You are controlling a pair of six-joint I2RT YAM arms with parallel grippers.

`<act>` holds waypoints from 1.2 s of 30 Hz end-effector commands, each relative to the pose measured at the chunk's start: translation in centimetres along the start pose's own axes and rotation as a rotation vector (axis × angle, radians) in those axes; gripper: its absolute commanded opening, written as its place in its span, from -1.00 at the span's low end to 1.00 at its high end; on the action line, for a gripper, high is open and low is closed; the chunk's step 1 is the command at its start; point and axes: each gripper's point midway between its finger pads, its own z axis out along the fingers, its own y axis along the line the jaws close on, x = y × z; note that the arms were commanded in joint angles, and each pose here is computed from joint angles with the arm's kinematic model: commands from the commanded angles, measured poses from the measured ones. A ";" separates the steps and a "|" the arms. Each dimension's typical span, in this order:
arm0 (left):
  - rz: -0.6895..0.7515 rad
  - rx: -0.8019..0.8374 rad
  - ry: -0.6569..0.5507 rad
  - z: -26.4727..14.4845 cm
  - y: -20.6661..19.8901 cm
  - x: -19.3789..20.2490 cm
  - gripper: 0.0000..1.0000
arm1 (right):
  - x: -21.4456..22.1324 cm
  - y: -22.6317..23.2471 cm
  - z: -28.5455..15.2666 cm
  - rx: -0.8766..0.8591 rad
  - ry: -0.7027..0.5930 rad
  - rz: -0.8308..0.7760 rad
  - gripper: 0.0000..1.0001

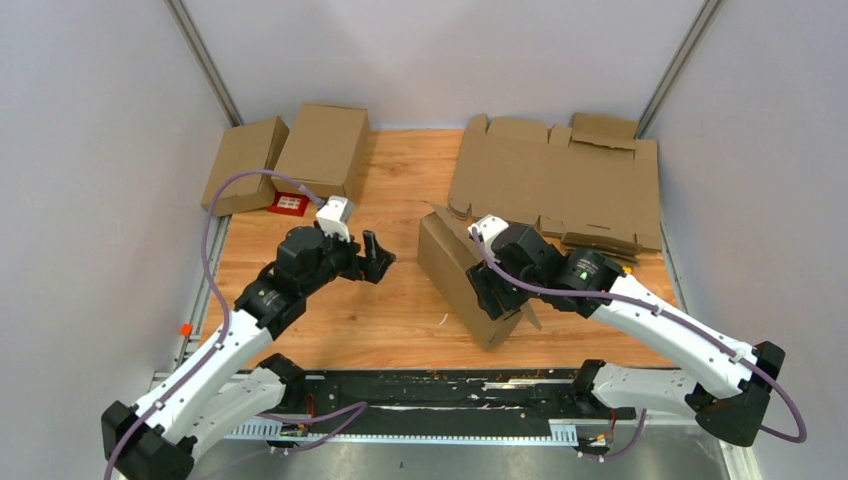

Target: Fold the paper box

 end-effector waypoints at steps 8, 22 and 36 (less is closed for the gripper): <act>0.163 0.196 -0.274 0.6 -1.9 -2.6 0.96 | 1.0 2.2 -0.9 -0.179 0.001 -0.164 0.20; 0.117 0.151 -0.333 0.9 -1.7 -5.0 0.71 | 1.1 1.9 -0.8 -0.157 0.006 -0.152 0.19; 0.037 0.111 -0.388 0.4 1.5 -4.9 0.98 | -0.8 1.0 -0.7 -0.106 -0.102 -0.215 0.16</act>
